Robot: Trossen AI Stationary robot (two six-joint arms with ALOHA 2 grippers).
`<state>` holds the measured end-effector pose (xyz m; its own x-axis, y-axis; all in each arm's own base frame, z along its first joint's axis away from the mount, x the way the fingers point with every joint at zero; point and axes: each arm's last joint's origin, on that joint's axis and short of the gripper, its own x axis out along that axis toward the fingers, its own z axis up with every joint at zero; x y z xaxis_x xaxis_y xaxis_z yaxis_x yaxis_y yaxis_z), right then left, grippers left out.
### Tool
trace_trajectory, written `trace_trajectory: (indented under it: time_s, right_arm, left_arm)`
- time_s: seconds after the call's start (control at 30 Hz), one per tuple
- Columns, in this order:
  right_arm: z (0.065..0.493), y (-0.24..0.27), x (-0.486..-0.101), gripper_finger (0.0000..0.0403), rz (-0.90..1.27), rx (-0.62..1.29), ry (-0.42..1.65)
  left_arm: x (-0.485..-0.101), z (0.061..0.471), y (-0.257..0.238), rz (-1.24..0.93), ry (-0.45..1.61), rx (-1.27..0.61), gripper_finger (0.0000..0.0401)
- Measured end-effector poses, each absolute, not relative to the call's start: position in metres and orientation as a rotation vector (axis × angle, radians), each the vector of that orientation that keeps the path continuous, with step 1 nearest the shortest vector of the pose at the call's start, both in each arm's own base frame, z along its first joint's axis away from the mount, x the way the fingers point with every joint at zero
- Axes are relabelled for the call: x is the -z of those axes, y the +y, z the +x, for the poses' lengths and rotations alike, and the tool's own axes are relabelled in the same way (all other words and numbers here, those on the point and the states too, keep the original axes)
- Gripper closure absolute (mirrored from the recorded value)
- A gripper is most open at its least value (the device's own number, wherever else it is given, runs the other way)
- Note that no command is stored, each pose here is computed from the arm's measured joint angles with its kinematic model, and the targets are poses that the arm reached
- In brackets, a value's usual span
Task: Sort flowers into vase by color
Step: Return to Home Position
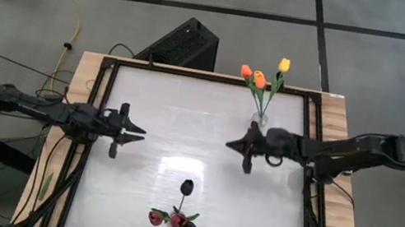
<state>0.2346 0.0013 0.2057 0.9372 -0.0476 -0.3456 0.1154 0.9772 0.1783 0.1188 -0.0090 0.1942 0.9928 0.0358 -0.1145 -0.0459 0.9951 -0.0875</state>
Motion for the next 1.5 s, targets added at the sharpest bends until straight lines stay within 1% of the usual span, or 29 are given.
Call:
trace_trajectory:
  time_s: [0.13,0.27,0.33,0.43,0.53,0.67,0.73,0.83,1.03,1.2,1.5]
  right_arm:
    - [0.225,-0.021,-0.196,0.0386,0.247,0.128,0.322]
    - [0.21,-0.027,-0.184,0.0382,0.25,0.163,0.324]
    - [0.2,-0.028,-0.18,0.0382,0.254,0.172,0.269]
    - [0.184,-0.03,-0.175,0.0383,0.254,0.179,0.15]
    - [0.169,-0.03,-0.168,0.0383,0.271,0.188,0.064]
    - [0.155,-0.029,-0.157,0.0383,0.296,0.191,0.008]
    - [0.152,-0.028,-0.154,0.0383,0.297,0.189,-0.005]
    - [0.152,-0.028,-0.152,0.0383,0.309,0.192,0.011]
    - [0.152,-0.027,-0.144,0.0383,0.302,0.177,0.094]
    - [0.143,-0.033,-0.149,0.0383,0.317,0.158,0.093]
    - [0.12,-0.039,-0.148,0.0382,0.349,0.264,0.159]
  left_arm:
    - [-0.192,0.105,-0.007,-0.133,0.122,-0.049,0.0321]
    - [-0.188,0.09,-0.005,-0.172,0.127,-0.063,0.0321]
    - [-0.188,0.085,-0.004,-0.185,0.113,-0.071,0.0321]
    - [-0.187,0.086,-0.004,-0.173,0.122,-0.068,0.0321]
    - [-0.186,0.089,-0.005,-0.154,0.08,-0.059,0.0321]
    - [-0.177,0.094,-0.006,-0.145,-0.011,-0.015,0.0321]
    - [-0.17,0.097,-0.008,-0.125,-0.026,0.022,0.0321]
    - [-0.169,0.098,-0.009,-0.084,-0.022,0.076,0.0321]
    - [-0.169,0.097,-0.009,-0.046,-0.009,0.059,0.0321]
    - [-0.169,0.097,-0.009,-0.046,-0.008,0.059,0.0321]
    - [-0.169,0.097,-0.009,-0.005,-0.009,0.055,0.0321]
